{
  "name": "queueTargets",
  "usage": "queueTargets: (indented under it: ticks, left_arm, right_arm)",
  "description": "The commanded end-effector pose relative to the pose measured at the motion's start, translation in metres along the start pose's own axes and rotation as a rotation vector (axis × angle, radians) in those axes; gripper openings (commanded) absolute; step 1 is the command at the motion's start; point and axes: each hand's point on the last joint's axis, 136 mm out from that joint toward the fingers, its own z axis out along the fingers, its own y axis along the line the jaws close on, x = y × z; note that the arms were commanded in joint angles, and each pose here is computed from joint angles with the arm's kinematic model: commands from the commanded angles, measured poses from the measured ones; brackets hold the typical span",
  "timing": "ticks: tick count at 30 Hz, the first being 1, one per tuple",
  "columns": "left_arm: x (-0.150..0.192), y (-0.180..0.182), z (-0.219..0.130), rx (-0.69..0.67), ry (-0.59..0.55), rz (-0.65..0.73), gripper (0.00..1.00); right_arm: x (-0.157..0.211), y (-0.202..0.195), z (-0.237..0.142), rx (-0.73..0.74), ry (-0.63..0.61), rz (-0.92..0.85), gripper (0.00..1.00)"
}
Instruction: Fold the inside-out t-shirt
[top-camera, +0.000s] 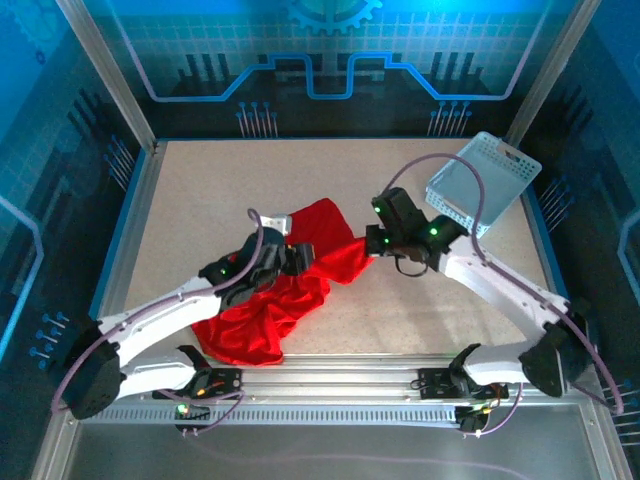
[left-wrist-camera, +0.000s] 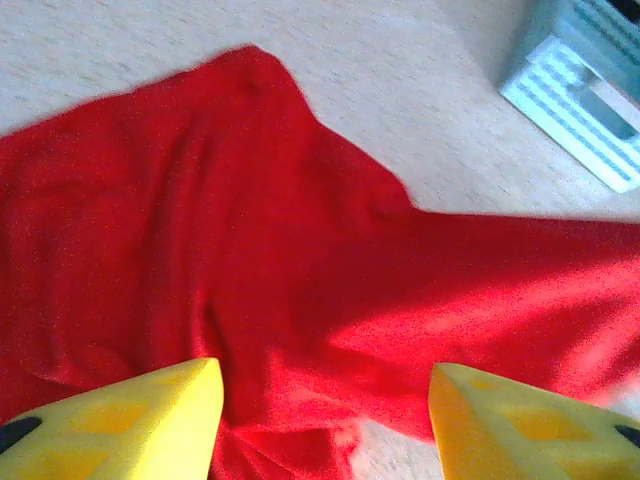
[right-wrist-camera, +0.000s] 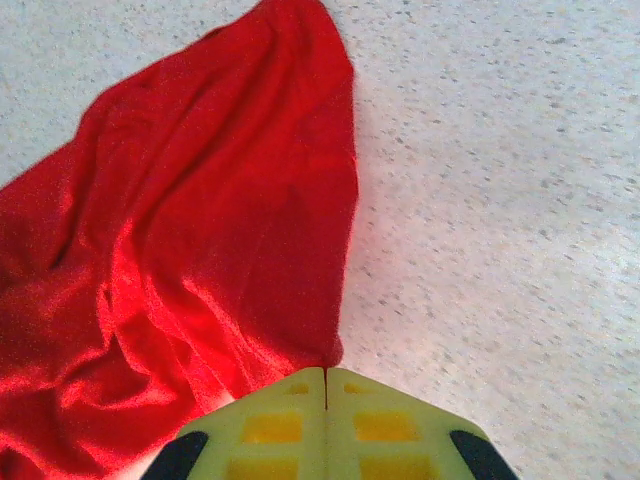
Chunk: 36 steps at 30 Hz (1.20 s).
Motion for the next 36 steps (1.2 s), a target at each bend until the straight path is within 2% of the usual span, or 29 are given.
queueTargets:
  ticks: [1,4,5,7,9,11,13,15,18,20,24,27,32,33,36]
  left_arm:
    - [0.003,0.005,0.009,-0.067,0.104,0.025,0.59]
    - [-0.001,0.011,0.019,-0.125,0.111,0.025,0.60]
    - [-0.004,0.017,0.022,-0.150,0.110,0.016,0.64]
    - [-0.012,0.032,0.026,-0.196,0.114,-0.017,0.67]
    - [-0.024,0.051,0.029,-0.257,0.113,-0.044,0.69]
    - [-0.038,0.074,0.034,-0.337,0.121,-0.081,0.70]
    - [-0.046,0.092,0.046,-0.398,0.154,-0.100,0.72]
    - [-0.048,0.102,0.062,-0.440,0.211,-0.095,0.78]
    - [-0.033,0.114,0.090,-0.519,0.341,-0.079,0.89]
    - [-0.020,0.119,0.104,-0.545,0.412,-0.086,0.91]
    - [-0.002,0.122,0.119,-0.540,0.467,-0.098,0.94]
    - [0.010,0.122,0.126,-0.528,0.515,-0.100,0.89]
    - [0.025,0.128,0.128,-0.536,0.568,-0.077,0.73]
    - [0.027,0.128,0.128,-0.537,0.572,-0.076,0.70]
    - [0.030,0.128,0.128,-0.527,0.580,-0.079,0.48]
  right_arm:
    - [0.021,0.016,-0.011,-0.112,0.042,-0.090,0.00]
    - [0.042,0.086,-0.038,-0.320,0.017,-0.311,0.00]
    - [0.049,0.105,-0.048,-0.343,-0.011,-0.394,0.00]
    - [0.054,0.113,-0.049,-0.344,-0.014,-0.412,0.00]
    - [0.050,0.082,-0.030,-0.220,0.012,-0.323,0.00]
    - [0.048,0.023,-0.008,0.017,0.050,-0.219,0.00]
    - [0.052,-0.022,0.004,0.167,0.085,-0.134,0.00]
    - [0.058,-0.047,0.010,0.218,0.109,-0.064,0.00]
    - [0.065,-0.073,0.012,0.276,0.113,0.013,0.00]
    - [0.071,-0.093,0.014,0.331,0.132,0.073,0.00]
    - [0.076,-0.116,0.027,0.366,0.171,0.153,0.00]
    - [0.073,-0.121,0.036,0.372,0.177,0.167,0.00]
    - [0.055,-0.131,0.038,0.389,0.160,0.188,0.00]
    - [0.051,-0.135,0.038,0.388,0.158,0.199,0.00]
    - [0.035,-0.143,0.037,0.365,0.134,0.238,0.00]
